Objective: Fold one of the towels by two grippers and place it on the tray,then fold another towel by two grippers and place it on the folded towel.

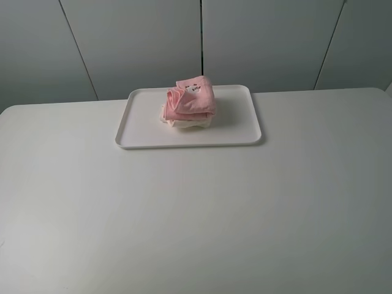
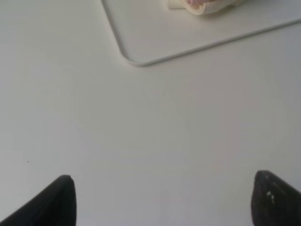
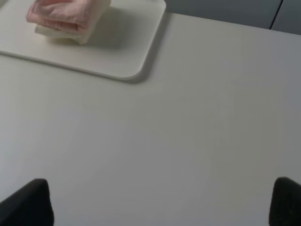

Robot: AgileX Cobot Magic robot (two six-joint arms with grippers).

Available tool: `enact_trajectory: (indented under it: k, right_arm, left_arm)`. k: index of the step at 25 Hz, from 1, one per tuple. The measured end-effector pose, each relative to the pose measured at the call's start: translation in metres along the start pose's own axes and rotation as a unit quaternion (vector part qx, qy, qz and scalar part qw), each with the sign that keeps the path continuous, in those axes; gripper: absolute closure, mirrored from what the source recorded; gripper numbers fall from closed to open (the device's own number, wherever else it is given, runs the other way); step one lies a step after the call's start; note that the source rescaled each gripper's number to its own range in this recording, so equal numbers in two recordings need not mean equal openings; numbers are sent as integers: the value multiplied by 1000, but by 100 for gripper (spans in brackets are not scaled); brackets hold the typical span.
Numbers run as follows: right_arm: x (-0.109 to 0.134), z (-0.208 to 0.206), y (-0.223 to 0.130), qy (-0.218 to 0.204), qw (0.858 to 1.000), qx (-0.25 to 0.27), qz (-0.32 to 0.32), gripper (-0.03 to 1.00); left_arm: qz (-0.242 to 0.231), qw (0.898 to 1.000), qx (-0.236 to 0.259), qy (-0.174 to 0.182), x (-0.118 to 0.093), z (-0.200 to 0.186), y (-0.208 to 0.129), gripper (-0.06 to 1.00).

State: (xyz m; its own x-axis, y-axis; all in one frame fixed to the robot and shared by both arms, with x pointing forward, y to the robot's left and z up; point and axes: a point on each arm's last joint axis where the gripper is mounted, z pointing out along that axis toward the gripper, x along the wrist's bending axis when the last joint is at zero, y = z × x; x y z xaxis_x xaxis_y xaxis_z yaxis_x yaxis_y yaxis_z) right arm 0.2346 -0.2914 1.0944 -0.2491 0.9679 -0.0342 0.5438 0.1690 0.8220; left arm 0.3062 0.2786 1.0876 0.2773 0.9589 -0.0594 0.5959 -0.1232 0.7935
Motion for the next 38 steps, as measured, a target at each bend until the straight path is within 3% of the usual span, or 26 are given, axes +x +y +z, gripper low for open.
enact_trajectory:
  k: [6,10,16,24,38]
  right_arm:
    - [3,0,-29,-3,1000,-26,-11,-3]
    - [3,10,-41,-2,1000,-15,-12,-3]
    - [4,18,-37,7,999,-46,-12,-3]
    - [6,19,-37,17,998,-56,-15,-3]
    - [11,18,-36,43,997,-60,4,-3]
  left_arm:
    - [-3,998,-65,18,4,-34,-26,-2]
    - [-6,998,-57,21,6,-39,-45,-2]
    - [-12,998,-48,28,8,-33,-64,-2]
    - [-7,996,-84,29,9,-42,-72,-2]
    - [-10,996,-86,26,7,-42,-73,-2]
